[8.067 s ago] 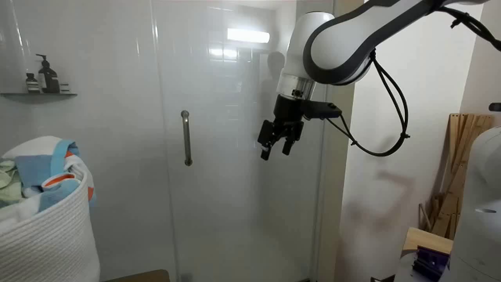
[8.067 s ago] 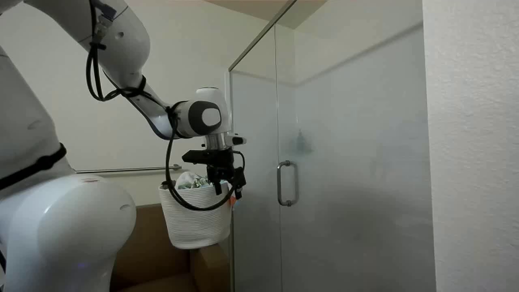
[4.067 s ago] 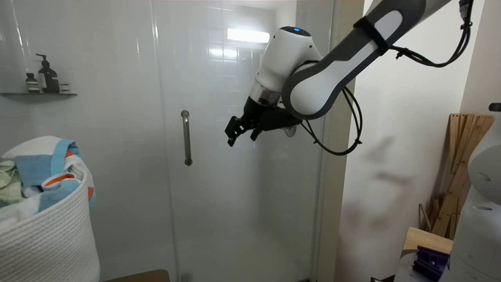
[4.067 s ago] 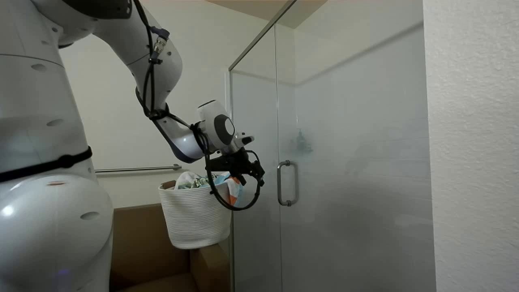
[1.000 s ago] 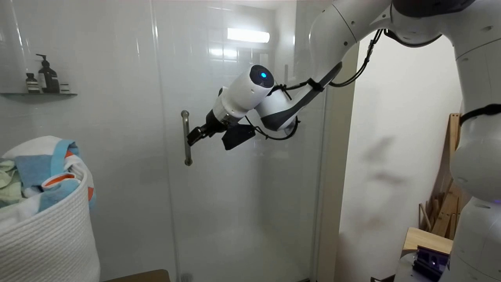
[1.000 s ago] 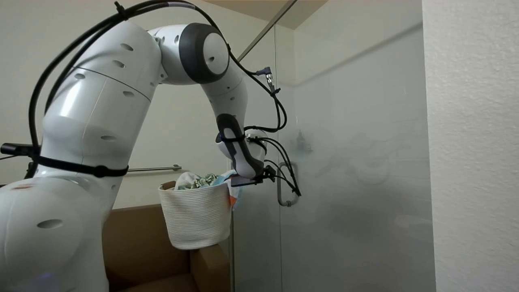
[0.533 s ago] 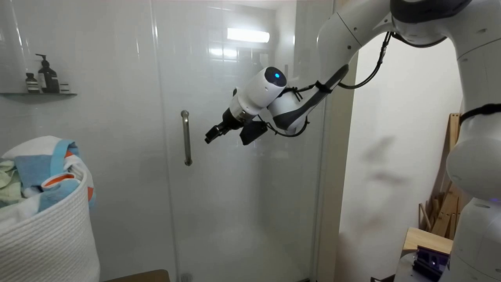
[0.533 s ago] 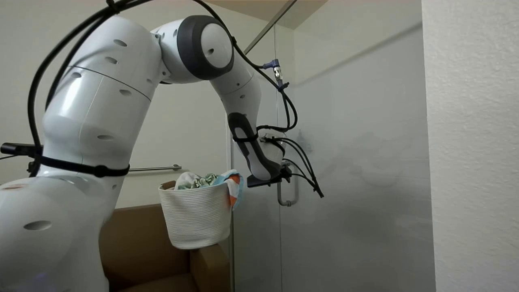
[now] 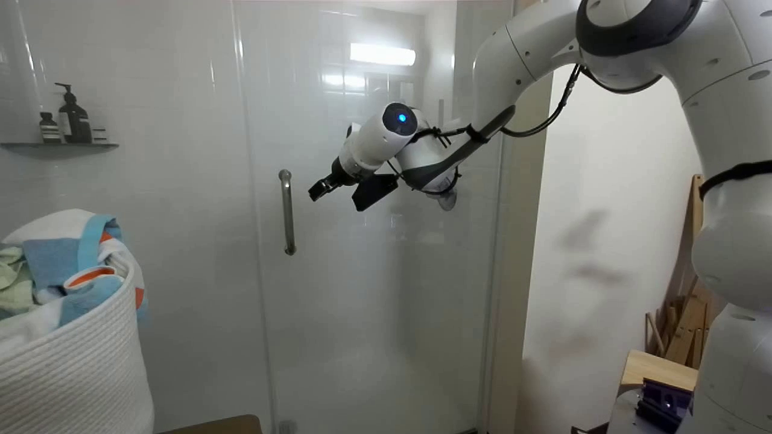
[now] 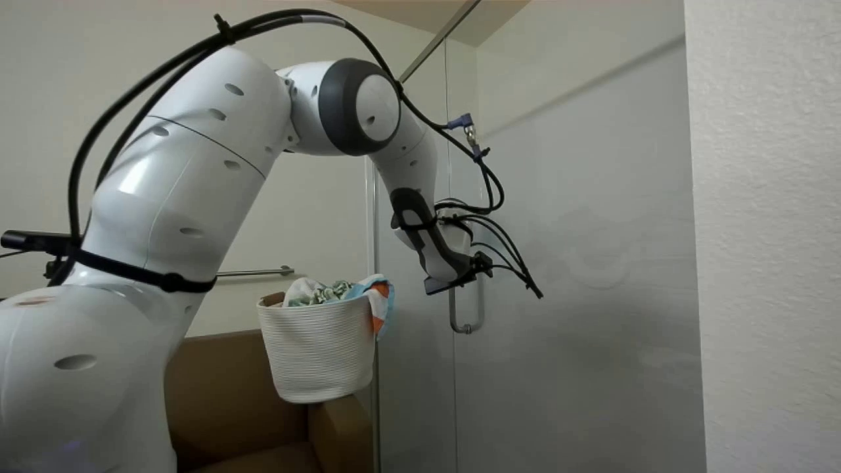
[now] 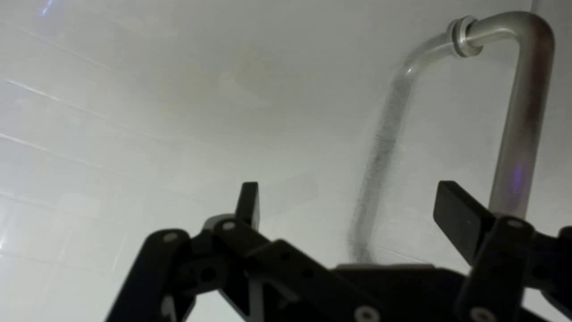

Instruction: Open the door

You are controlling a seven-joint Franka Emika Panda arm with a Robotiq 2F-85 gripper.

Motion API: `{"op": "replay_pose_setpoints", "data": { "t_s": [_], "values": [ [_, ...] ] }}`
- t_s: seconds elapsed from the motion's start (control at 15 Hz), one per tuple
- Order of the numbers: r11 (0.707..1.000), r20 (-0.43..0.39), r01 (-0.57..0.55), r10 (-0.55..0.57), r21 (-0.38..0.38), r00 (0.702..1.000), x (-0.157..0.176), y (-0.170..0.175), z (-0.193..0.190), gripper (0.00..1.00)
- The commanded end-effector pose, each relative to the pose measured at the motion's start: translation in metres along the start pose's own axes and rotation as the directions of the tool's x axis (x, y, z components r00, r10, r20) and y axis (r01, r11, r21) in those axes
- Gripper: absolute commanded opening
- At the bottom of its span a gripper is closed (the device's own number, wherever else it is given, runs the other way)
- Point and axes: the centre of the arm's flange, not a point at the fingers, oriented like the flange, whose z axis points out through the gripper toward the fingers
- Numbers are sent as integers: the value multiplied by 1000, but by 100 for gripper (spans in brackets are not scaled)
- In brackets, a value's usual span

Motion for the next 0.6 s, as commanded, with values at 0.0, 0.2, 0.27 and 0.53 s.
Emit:
{"op": "replay_pose_setpoints", "data": {
  "t_s": [0.0,0.2,0.27,0.53],
  "values": [
    [997,22,-51,50,53,999,-6,-4,47,100],
    [980,72,-130,120,153,990,-22,-10,69,100],
    [973,86,-152,139,175,987,-23,-11,75,100],
    [951,129,-201,175,236,976,-30,-16,92,100]
  ]
}}
